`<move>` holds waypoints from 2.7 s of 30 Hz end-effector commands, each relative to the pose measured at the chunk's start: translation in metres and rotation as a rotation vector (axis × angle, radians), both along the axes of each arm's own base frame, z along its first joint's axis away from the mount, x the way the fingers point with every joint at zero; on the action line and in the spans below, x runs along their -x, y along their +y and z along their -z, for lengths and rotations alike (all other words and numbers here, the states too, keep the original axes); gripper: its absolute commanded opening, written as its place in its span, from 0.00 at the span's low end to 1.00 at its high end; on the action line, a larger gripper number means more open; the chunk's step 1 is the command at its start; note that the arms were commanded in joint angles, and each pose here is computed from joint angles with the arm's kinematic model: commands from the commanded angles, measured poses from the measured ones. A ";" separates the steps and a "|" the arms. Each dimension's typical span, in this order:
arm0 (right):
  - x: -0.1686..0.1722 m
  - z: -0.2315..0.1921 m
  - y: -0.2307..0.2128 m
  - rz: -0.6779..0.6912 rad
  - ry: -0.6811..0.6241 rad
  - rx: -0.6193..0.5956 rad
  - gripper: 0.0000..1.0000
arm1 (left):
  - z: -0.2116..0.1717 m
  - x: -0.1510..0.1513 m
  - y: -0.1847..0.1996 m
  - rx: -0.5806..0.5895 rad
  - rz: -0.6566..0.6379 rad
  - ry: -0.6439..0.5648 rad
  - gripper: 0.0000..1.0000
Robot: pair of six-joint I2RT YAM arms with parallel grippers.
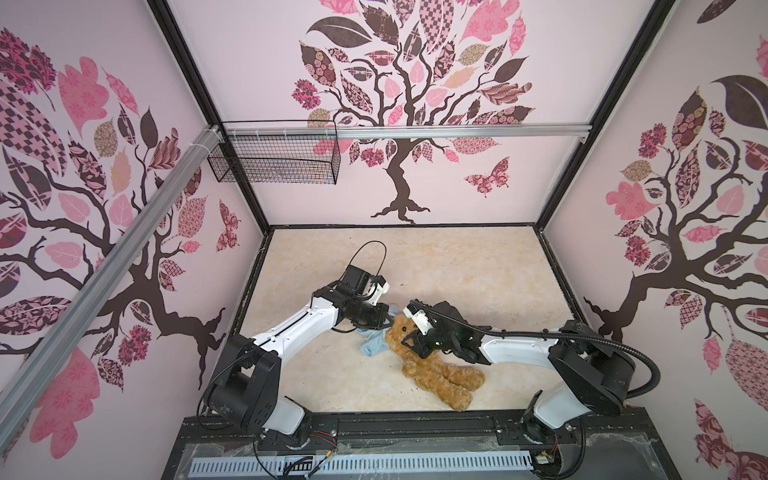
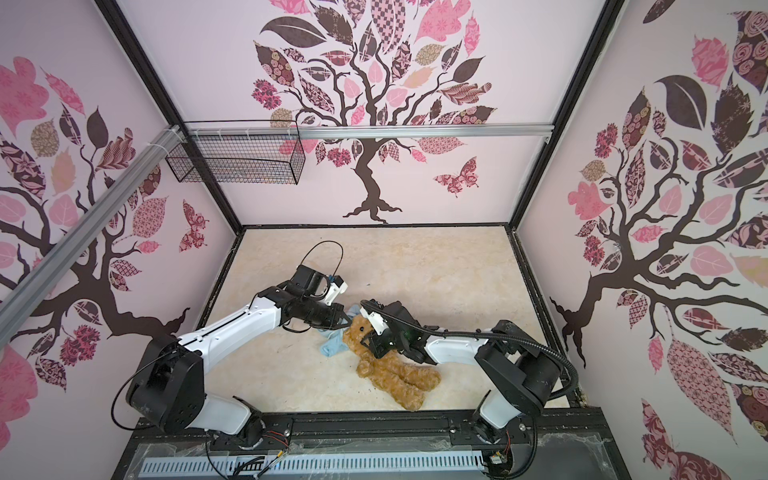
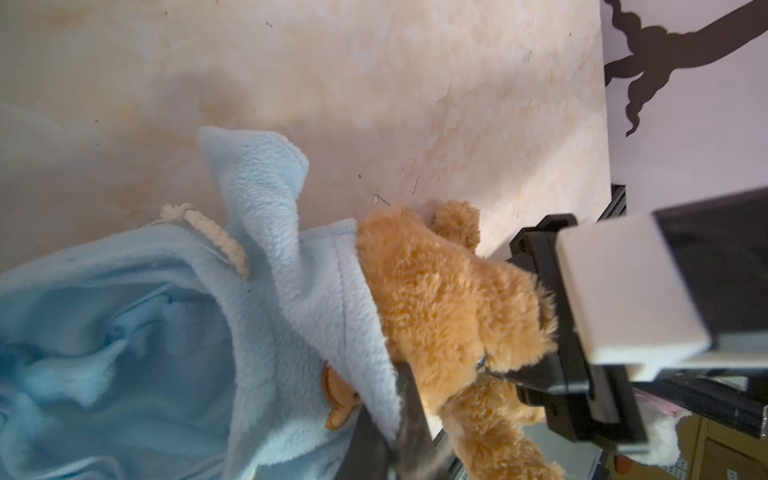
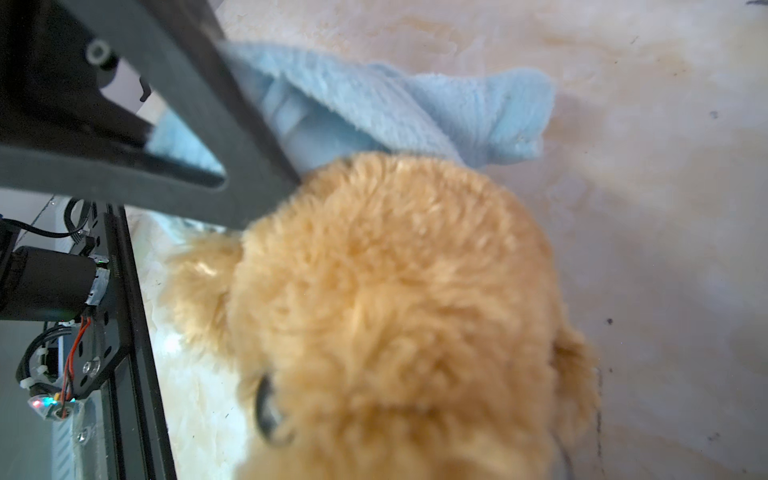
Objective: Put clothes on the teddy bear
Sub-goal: 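Hold the hoodie open with the left gripper while the right pushes the head deeper, then pull the hoodie hem over the head with the left gripper while the right holds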
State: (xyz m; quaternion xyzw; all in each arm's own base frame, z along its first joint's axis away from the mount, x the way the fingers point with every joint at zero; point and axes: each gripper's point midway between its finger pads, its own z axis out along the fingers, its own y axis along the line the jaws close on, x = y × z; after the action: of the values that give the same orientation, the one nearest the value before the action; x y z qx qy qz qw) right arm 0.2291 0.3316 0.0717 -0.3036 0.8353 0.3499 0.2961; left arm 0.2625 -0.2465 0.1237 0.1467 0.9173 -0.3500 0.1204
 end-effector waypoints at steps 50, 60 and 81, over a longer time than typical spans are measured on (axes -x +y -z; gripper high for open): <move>-0.012 -0.017 -0.025 0.326 -0.093 0.325 0.11 | 0.003 -0.007 0.009 0.090 -0.277 0.098 0.00; 0.031 -0.010 0.023 0.010 -0.110 0.204 0.14 | -0.009 -0.022 -0.004 0.165 -0.298 0.104 0.00; 0.014 -0.036 0.031 -0.037 -0.123 -0.256 0.15 | -0.024 0.039 -0.035 0.333 -0.028 0.083 0.14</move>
State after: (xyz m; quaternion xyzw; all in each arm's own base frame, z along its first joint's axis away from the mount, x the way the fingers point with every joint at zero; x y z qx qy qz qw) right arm 0.2027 0.3527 0.0829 -0.3215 0.7866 0.4065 0.3355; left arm 0.2429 -0.2758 0.1406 0.0660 0.8686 -0.4770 0.1165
